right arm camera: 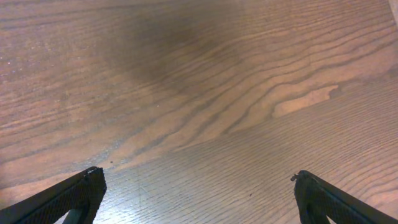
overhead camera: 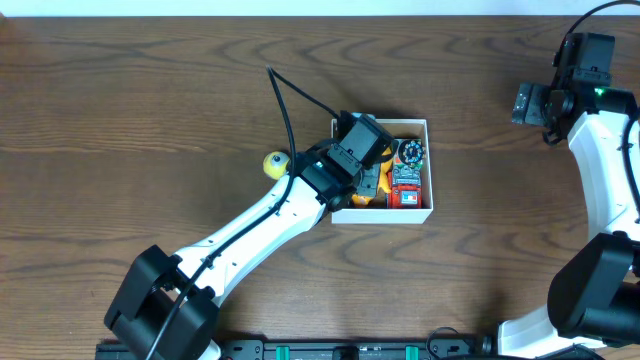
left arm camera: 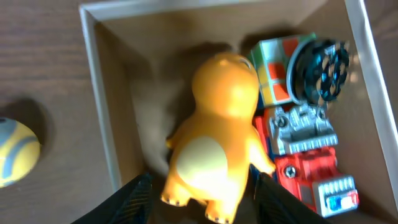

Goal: Pack container
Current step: 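Open left gripper and raise it out of the box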

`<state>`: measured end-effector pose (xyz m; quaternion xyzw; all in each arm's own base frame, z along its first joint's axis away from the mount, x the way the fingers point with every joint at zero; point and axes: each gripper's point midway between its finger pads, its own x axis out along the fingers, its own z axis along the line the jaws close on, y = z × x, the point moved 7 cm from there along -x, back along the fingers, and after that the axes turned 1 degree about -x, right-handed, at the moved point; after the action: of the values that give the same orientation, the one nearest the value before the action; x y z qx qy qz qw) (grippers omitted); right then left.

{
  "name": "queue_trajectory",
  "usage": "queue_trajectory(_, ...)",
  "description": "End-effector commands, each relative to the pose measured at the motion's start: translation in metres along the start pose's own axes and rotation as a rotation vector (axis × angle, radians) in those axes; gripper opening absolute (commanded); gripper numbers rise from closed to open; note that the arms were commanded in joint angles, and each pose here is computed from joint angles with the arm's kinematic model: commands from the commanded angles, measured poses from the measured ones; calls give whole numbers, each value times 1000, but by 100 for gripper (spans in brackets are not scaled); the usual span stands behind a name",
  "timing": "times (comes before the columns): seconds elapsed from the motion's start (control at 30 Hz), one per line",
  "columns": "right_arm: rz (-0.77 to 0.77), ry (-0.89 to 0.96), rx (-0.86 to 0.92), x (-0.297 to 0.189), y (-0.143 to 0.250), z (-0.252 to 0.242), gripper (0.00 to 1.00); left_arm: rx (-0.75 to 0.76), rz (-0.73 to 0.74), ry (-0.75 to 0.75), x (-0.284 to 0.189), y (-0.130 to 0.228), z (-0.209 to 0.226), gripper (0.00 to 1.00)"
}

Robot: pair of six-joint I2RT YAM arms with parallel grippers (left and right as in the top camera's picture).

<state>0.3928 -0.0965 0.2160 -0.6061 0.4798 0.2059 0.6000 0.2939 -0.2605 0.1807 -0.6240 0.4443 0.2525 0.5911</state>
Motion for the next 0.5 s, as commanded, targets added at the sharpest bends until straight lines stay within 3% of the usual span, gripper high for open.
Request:
queue_trajectory(0.0, -7, 6, 23, 1, -4, -2, 99, -14, -80, -62, -10, -15, 10, 54)
queue_trajectory(0.17, -7, 6, 23, 1, -4, -2, 99, -70, -125, -114, -21, -28, 32, 54)
queue_trajectory(0.3, -7, 6, 23, 1, -4, -2, 99, -305, -179, -121, -34, -43, 56, 54)
queue_trajectory(0.37, -7, 6, 23, 1, -4, -2, 99, -446, -206, -131, -41, -50, 74, 63)
queue_trajectory(0.47, -7, 6, 23, 1, -4, -2, 99, -543, -211, -166, -43, -54, 95, 72)
